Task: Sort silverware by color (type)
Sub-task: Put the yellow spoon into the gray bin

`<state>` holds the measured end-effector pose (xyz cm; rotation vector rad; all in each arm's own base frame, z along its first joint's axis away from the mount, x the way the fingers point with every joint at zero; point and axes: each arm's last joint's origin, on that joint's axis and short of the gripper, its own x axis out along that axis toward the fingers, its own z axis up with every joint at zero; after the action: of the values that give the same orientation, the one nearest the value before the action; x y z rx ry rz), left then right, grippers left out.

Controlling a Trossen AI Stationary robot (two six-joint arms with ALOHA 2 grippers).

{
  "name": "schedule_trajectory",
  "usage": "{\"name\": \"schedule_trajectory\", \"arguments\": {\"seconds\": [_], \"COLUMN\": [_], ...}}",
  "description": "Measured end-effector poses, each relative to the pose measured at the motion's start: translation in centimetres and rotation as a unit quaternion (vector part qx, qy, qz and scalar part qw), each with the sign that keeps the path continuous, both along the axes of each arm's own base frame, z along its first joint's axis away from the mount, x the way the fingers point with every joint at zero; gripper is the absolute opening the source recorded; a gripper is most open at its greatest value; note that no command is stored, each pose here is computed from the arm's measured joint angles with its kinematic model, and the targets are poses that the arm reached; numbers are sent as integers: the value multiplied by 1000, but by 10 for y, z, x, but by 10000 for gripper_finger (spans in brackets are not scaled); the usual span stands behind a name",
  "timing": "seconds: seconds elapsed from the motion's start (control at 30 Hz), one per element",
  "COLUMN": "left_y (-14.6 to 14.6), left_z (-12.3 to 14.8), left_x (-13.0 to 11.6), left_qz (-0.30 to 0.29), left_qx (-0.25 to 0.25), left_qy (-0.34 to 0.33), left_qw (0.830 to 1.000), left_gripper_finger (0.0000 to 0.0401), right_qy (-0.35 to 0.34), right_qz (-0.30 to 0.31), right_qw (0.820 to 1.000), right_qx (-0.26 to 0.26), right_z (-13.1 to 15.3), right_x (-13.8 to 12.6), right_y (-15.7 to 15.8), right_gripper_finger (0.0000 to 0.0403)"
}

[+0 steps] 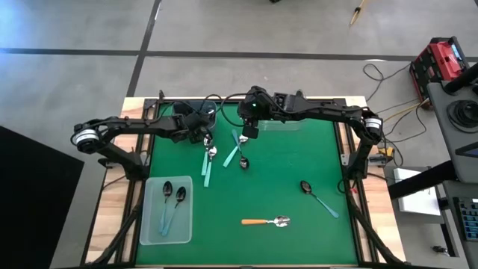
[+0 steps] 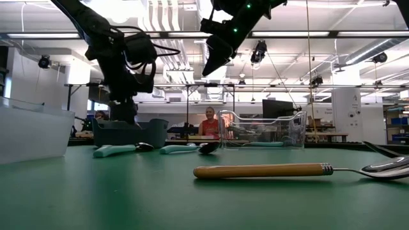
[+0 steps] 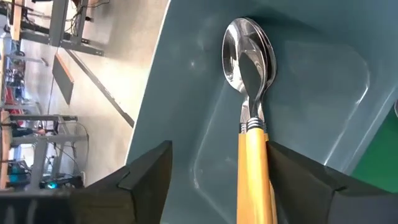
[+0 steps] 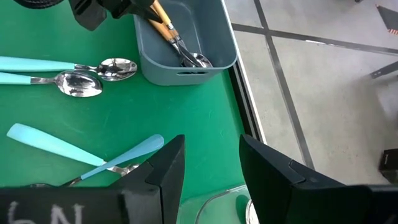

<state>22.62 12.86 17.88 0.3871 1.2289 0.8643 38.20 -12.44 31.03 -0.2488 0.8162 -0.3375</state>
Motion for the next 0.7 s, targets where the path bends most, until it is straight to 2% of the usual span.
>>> {"name": "schedule_trajectory", "arguments": {"seconds": [0.47,0.7], "left_y": [0,-8], "left_z": [0,9], "left_x": [0,-1], "left_qz": [54,48], "left_qx": [-8,-5], "left_qy": [-61,-84], "left_qw": [997,995], "left_gripper_finger": [249,249], "right_qy": [0,0], "right_qz": [0,0], "right_qw": [1000,1000], "right_qx": [0,0], "right_z": [0,0], "right_x": [0,0], "right_y": [0,0], "right_gripper_finger": [144,144]}}
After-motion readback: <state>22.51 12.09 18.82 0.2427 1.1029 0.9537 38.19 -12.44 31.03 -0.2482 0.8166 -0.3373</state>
